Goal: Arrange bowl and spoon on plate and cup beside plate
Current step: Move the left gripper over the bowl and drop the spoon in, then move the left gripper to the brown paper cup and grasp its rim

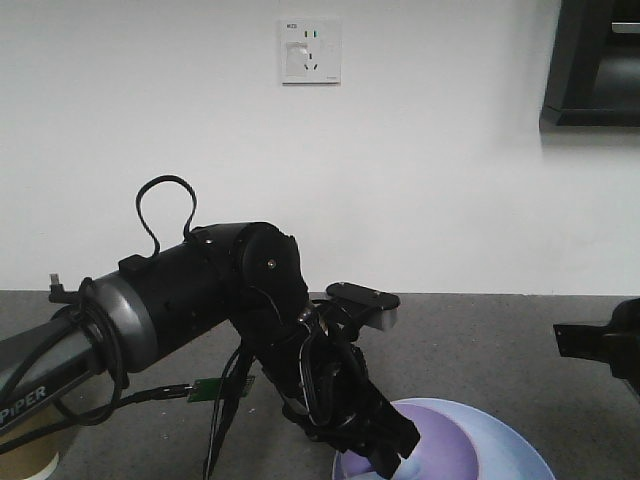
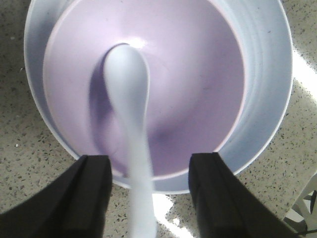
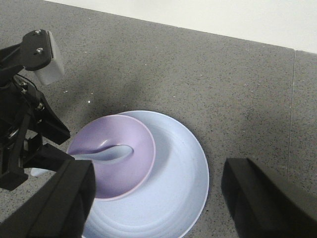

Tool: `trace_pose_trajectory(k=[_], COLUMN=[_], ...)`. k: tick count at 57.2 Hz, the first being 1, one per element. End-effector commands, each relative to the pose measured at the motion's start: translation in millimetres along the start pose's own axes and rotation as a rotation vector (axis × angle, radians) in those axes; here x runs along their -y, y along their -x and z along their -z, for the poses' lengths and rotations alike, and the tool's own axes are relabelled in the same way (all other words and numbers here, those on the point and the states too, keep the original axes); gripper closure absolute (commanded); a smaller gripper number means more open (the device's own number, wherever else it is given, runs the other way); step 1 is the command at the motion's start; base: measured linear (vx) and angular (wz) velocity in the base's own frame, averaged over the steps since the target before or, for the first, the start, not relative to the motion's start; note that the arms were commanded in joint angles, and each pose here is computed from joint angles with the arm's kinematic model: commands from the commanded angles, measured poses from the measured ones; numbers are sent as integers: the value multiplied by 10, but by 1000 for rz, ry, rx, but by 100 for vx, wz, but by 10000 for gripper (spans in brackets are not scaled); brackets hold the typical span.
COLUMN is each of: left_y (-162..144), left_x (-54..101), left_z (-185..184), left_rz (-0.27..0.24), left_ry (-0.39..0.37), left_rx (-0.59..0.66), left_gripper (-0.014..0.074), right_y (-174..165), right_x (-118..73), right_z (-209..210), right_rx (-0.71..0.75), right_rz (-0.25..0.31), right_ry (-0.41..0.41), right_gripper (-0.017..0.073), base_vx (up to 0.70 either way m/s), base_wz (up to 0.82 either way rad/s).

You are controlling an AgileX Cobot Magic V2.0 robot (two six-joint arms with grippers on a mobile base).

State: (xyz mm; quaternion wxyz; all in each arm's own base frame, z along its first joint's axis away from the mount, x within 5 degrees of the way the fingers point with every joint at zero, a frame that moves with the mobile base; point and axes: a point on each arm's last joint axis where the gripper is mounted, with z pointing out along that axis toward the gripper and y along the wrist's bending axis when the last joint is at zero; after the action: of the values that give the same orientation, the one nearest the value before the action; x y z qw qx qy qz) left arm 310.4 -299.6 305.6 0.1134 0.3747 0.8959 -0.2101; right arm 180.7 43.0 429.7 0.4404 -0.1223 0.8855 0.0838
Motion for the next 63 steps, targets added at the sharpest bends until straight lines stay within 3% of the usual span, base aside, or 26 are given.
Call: trace_pose_trajectory(k=[1,6,14,18,24,30,34,40,47,57,63], left_y=[58,39,17,-34,-168,-311,-400,-537,-720,-988,-1118], left_x=[173,216,290,318,253,115,23,-159,-440,-926,-1115], left_z=[391,530,945,1202,1590,1979,2180,2401,2457,2169,1899], left_rz=[-24,-43,-78,-85,-78,-15,20,88,155,270,281], left_ry=[-20,-14,64,129,330,545,615,662,724,760,748], left_rx=[126,119,218,274,345,424,460,490,441,258,129], left_gripper=[97,97,97,97,97,97,102,120,143,151,151], right_y=[113,113,113,112,112,112,112,112,112,115,115], right_x=[0,5,5,5,5,5,5,5,5,5,5], right_z=[110,110,110,110,110,110,110,110,110,111,111], right_rx=[105,105,105,104,104,104,104,104,104,107,107], right_rz=[6,10,10,10,10,10,10,10,10,10,10], right_ry=[-13,-18,-18,-18,-18,-18,-18,-18,-18,-18,-18], right_gripper=[-22,-22,-22,-22,-22,-22,-22,-22,-22,-22,-22], base_vx=[0,0,0,0,0,0,0,0,0,0,0], base_wz=[0,0,0,0,0,0,0,0,0,0,0])
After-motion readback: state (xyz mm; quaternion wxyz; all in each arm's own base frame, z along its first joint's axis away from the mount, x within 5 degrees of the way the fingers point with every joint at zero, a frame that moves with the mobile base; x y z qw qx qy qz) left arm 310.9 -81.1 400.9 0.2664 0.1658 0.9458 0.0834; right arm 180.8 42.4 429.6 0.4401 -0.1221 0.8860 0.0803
